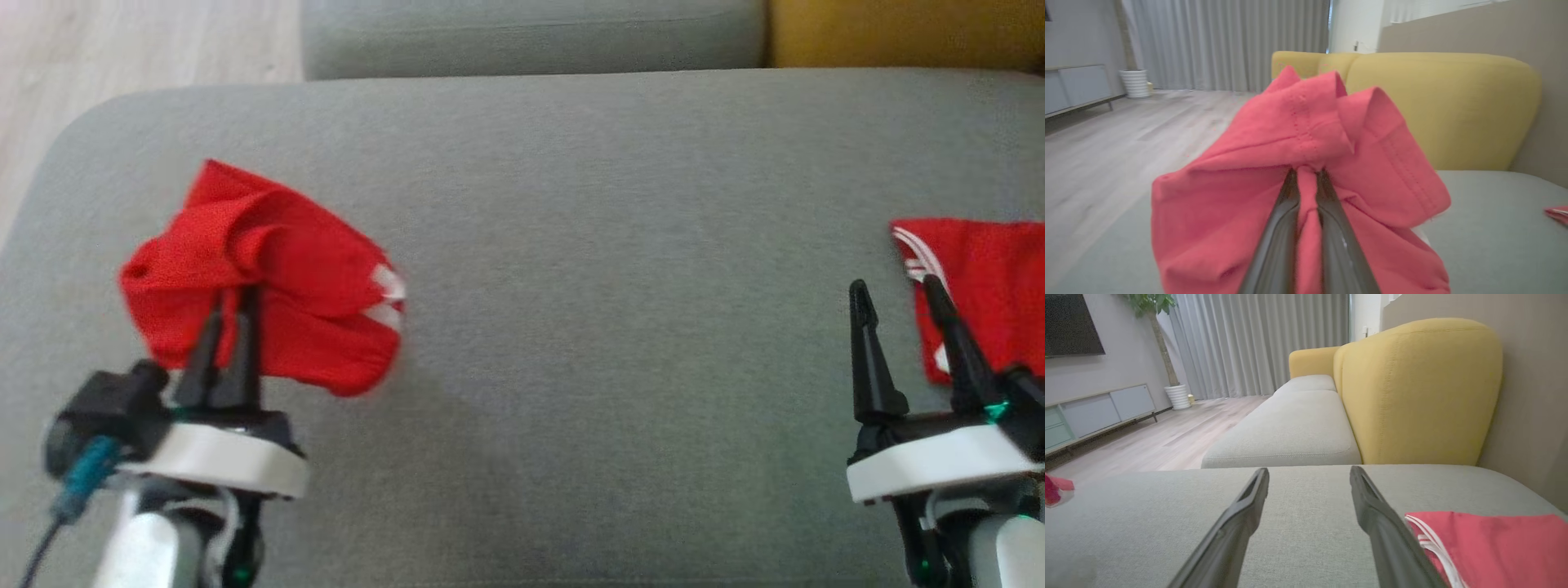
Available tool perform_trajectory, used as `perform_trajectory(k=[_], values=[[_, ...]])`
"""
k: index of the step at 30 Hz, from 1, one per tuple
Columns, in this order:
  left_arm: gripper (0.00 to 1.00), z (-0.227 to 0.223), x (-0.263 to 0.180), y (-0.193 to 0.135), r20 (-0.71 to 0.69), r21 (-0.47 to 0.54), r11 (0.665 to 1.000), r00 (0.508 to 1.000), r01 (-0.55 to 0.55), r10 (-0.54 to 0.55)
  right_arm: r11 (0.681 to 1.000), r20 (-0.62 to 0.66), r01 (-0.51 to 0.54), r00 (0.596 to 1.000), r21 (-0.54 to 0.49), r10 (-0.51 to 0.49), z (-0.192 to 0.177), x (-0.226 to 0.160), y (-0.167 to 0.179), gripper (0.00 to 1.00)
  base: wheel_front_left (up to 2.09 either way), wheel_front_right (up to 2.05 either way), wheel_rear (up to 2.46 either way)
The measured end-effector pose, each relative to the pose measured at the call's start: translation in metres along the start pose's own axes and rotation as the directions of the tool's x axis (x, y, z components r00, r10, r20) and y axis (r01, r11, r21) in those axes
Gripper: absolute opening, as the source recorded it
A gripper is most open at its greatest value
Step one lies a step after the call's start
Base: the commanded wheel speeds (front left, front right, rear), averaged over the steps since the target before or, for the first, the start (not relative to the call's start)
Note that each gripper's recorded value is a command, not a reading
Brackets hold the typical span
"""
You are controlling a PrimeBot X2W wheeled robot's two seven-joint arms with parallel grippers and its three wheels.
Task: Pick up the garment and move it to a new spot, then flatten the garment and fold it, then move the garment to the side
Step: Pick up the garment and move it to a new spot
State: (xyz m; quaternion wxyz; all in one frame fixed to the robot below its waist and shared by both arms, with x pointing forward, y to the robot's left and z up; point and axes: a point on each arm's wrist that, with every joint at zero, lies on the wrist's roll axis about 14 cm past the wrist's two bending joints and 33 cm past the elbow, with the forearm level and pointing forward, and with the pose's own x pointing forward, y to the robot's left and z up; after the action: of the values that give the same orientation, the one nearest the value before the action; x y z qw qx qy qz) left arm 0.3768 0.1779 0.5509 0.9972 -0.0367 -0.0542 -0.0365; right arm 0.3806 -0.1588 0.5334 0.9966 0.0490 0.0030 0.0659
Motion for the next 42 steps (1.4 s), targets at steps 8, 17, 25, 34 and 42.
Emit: perform_trajectory(k=[8,17,25,34,42], values=[[0.0,-0.032,0.016,-0.09,-0.095,-0.066,0.963,0.959,0.263,-0.268,0.996,0.001,0.087,0.996,0.029,-0.087,-0.002,-0.018,-0.026,1.0,0.0,0.0,0.0],[0.0,-0.079,0.032,-0.204,-0.181,-0.147,0.823,0.803,0.549,-0.568,0.974,-0.028,0.219,0.976,0.064,-0.218,-0.017,-0.045,-0.061,1.0,0.0,0.0,0.0],[1.0,-0.128,0.018,-0.26,-0.3,-0.2,0.699,0.636,0.687,-0.711,0.946,-0.064,0.316,0.948,0.067,-0.312,-0.03,-0.062,-0.087,1.0,0.0,0.0,0.0],[1.0,-0.114,0.012,-0.259,-0.244,-0.188,0.683,0.64,0.706,-0.728,0.956,-0.049,0.285,0.958,0.072,-0.282,-0.028,-0.054,-0.079,1.0,0.0,0.0,0.0],[1.0,-0.076,0.02,-0.202,-0.125,-0.143,0.825,0.817,0.546,-0.562,0.976,-0.028,0.21,0.978,0.065,-0.209,-0.019,-0.037,-0.061,1.0,0.0,0.0,0.0]])
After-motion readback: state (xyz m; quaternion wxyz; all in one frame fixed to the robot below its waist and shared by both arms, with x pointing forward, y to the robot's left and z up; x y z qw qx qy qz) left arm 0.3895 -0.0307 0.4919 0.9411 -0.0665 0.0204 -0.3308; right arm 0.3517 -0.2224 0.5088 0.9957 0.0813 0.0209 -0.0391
